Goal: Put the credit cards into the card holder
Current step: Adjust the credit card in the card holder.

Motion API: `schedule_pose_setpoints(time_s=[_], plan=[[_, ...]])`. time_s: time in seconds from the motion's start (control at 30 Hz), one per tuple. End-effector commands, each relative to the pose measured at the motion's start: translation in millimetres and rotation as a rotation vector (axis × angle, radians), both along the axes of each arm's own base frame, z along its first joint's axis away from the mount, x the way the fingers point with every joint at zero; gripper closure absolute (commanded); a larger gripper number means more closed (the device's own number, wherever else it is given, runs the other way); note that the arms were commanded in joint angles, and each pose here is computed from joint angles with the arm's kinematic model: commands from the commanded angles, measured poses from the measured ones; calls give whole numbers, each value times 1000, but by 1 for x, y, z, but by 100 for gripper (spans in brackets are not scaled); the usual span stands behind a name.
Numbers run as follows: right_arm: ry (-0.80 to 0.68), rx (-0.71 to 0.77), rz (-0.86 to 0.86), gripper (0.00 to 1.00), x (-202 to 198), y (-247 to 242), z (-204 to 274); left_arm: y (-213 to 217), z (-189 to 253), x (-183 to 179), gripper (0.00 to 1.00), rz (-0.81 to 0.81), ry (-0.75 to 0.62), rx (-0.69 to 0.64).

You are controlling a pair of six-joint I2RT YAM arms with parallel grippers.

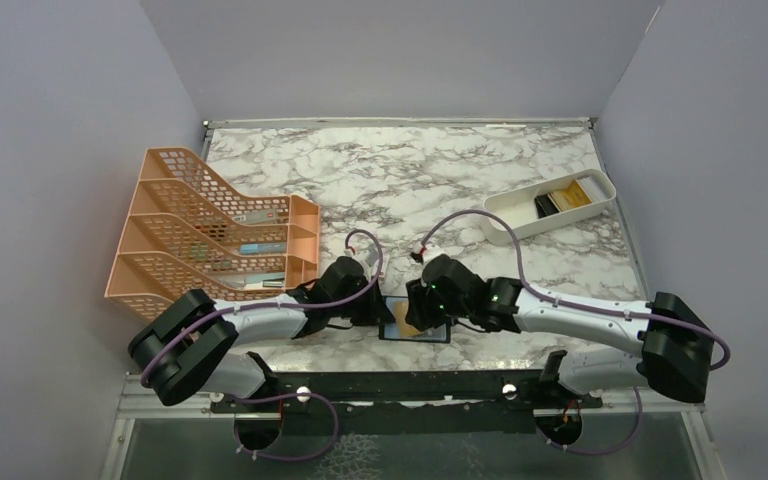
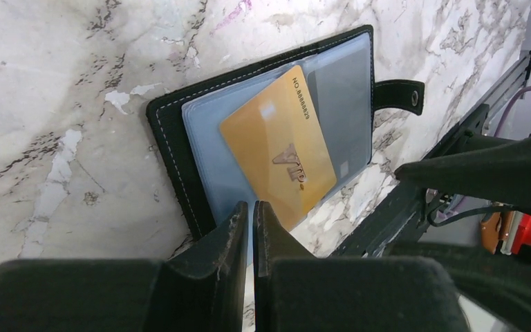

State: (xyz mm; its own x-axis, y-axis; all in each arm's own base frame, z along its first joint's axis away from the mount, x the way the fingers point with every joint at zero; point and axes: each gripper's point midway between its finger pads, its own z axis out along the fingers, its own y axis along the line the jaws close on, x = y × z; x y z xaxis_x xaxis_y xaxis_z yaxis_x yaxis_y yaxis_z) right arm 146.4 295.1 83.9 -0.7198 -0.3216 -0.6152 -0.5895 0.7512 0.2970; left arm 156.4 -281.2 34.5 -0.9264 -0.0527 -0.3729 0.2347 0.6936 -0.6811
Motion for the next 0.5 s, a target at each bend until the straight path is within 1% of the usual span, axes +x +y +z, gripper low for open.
schedule_pose_setpoints(time_s=[0.0, 0.13, 0.33, 0.47], plan=[[110, 96, -244, 56, 1, -15, -1, 1, 2, -1, 90, 6, -13, -15], [158, 131, -298, 56, -4, -18, -8, 4, 1, 0, 85, 15, -18, -1], [189, 170, -338, 56, -6, -17, -21, 6, 4, -1, 80, 13, -27, 0], [204, 179, -358, 56, -6, -16, -30, 7, 4, -3, 79, 11, -25, 2]])
